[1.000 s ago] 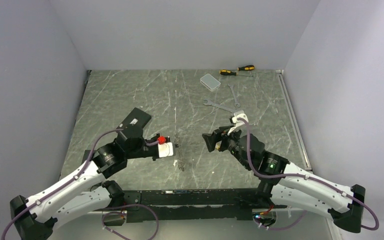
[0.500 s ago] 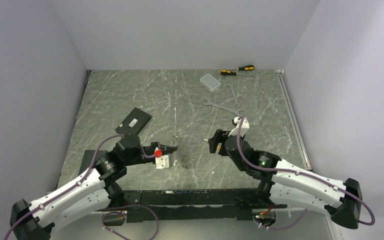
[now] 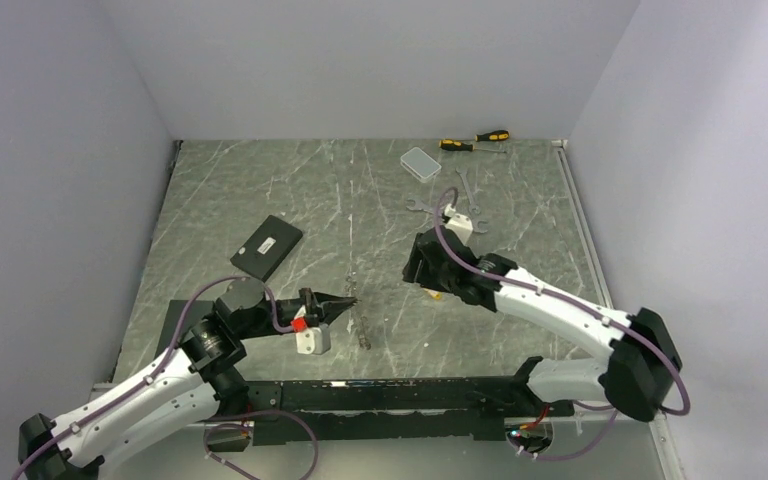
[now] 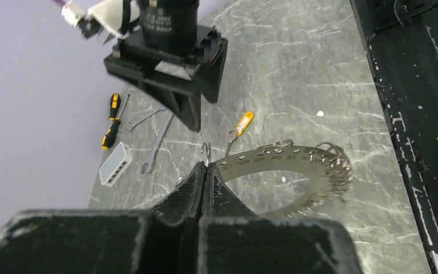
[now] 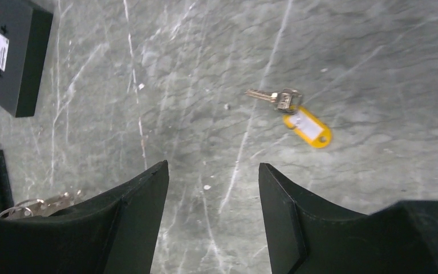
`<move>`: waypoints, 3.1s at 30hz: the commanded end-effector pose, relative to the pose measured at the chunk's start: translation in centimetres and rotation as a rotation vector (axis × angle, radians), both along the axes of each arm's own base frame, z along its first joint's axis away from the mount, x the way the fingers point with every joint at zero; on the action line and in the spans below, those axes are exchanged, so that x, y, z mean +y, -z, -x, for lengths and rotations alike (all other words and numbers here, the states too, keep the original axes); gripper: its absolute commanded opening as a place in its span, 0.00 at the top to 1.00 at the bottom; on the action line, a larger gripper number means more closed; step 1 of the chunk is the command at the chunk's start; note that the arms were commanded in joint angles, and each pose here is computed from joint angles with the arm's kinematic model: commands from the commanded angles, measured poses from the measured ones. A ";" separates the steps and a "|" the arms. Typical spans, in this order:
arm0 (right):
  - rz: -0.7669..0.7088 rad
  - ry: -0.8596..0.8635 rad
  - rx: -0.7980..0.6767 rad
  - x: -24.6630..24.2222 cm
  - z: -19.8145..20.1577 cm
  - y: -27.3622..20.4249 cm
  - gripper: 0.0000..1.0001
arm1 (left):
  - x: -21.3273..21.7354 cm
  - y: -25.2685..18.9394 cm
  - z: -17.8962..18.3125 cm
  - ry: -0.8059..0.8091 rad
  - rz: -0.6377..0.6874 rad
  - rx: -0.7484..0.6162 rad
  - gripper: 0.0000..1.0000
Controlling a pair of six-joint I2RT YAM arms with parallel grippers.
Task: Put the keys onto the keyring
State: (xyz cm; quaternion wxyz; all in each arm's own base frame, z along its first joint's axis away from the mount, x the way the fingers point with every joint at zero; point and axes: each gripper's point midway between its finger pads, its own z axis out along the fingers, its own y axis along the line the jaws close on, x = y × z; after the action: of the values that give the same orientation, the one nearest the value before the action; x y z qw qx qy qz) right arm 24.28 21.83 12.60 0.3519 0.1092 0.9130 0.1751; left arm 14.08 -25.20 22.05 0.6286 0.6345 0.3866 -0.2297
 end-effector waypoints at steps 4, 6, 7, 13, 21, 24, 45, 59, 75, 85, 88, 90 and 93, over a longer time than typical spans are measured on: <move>-0.013 -0.006 0.143 2.0 0.4 1.9 0.43 | -1.2 -2.5 1.4 0.101 0.090 -0.020 1.00; 0.002 0.003 0.153 1.8 0.3 2.6 0.47 | -1.2 -2.4 1.4 0.104 0.089 -0.020 1.00; 0.012 -0.002 0.158 1.8 0.2 2.9 0.51 | -1.2 -2.4 1.4 0.103 0.087 -0.022 1.00; 0.044 -0.006 0.204 1.0 -0.2 5.4 0.61 | -1.2 -2.3 1.7 0.117 0.078 -0.025 1.00; 0.070 0.007 0.237 -0.2 -0.8 7.4 0.60 | -1.3 -2.3 1.8 0.128 0.072 -0.012 1.00; 0.087 0.011 0.243 -0.7 -1.2 7.7 0.60 | -1.3 -2.2 1.9 0.132 0.067 -0.010 1.00; 0.130 0.017 0.264 -1.6 -3.1 9.8 0.62 | -1.3 -2.4 2.1 0.143 0.075 -0.017 1.00; 0.168 0.018 0.269 -1.9 -3.6 10.0 0.81 | -1.2 -2.5 2.1 0.142 0.075 -0.024 1.00; 0.146 -0.198 0.124 0.3 -4.7 1.7 1.00 | -1.2 -2.6 2.1 0.140 0.074 -0.030 1.00; 0.092 -0.305 0.151 0.7 -1.8 3.2 1.00 | -1.2 -2.4 2.1 0.141 0.065 -0.024 1.00; 0.064 -0.370 0.096 1.4 -1.7 1.8 1.00 | -1.3 -2.3 2.1 0.145 0.065 -0.022 1.00; 0.044 -0.438 0.051 2.1 -1.5 0.7 1.00 | -1.4 -2.2 2.1 0.151 0.058 -0.015 1.00; 0.018 -0.550 -0.038 3.3 -1.0 -1.1 1.00 | -1.4 -2.3 2.2 0.157 0.057 -0.015 1.00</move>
State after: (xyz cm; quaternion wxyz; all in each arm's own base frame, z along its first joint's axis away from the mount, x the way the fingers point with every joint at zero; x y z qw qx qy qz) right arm 25.04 22.56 9.29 0.2462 -0.0680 0.9490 0.1848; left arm 12.34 -26.19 21.75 0.6080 0.6485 0.3627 -0.2797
